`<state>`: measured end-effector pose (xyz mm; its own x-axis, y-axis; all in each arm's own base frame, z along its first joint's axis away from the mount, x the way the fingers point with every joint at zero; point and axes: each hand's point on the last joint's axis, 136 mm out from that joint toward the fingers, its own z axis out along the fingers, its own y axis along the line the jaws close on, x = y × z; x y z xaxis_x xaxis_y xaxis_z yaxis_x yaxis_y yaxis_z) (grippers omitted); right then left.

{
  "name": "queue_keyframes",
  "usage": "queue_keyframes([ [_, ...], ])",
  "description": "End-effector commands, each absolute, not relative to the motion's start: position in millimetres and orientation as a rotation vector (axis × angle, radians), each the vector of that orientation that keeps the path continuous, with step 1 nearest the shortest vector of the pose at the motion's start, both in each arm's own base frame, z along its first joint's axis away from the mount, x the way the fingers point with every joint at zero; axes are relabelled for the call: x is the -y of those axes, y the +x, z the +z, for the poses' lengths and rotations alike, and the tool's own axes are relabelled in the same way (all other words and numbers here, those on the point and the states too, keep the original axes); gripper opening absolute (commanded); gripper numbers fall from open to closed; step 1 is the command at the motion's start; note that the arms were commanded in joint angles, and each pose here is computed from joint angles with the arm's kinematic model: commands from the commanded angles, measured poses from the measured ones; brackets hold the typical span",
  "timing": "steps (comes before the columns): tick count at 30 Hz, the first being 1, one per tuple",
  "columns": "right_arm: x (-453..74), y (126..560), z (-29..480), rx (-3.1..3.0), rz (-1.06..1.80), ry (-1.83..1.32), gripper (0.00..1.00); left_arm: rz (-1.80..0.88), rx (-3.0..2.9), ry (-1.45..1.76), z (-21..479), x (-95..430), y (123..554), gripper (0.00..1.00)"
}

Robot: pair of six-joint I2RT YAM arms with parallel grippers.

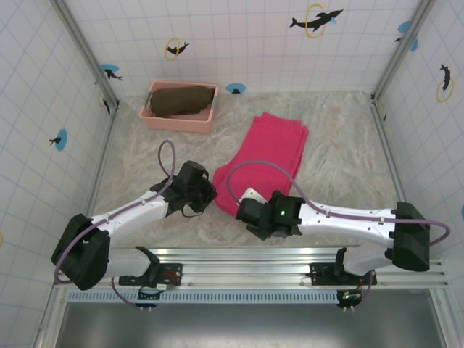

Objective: Roll up the long pants

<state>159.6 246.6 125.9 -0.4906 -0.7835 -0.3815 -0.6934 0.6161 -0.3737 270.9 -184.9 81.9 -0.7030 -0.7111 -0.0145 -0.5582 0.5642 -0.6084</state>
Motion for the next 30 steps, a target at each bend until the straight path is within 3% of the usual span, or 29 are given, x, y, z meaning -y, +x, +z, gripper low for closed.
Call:
queue_keyframes([
  [1, -265, 155, 137, -2.287, -0.193, -1.115, 0.99, -0.793, -2.579, -1.03, 80, 183, 271, 0.0],
  [12, -269, 133, 95, -2.323, -0.216, -1.124, 0.99, -0.799, -2.57, -1.009, 92, 189, 283, 0.0],
  [29, -251, 157, 31, -2.35, -0.421, -1.086, 0.99, -0.765, -2.569, -1.022, 111, 167, 282, 0.0],
  [30, -248, 160, 30, -2.349, -0.434, -1.079, 0.92, -0.762, -2.57, -1.028, 110, 165, 281, 0.0],
])
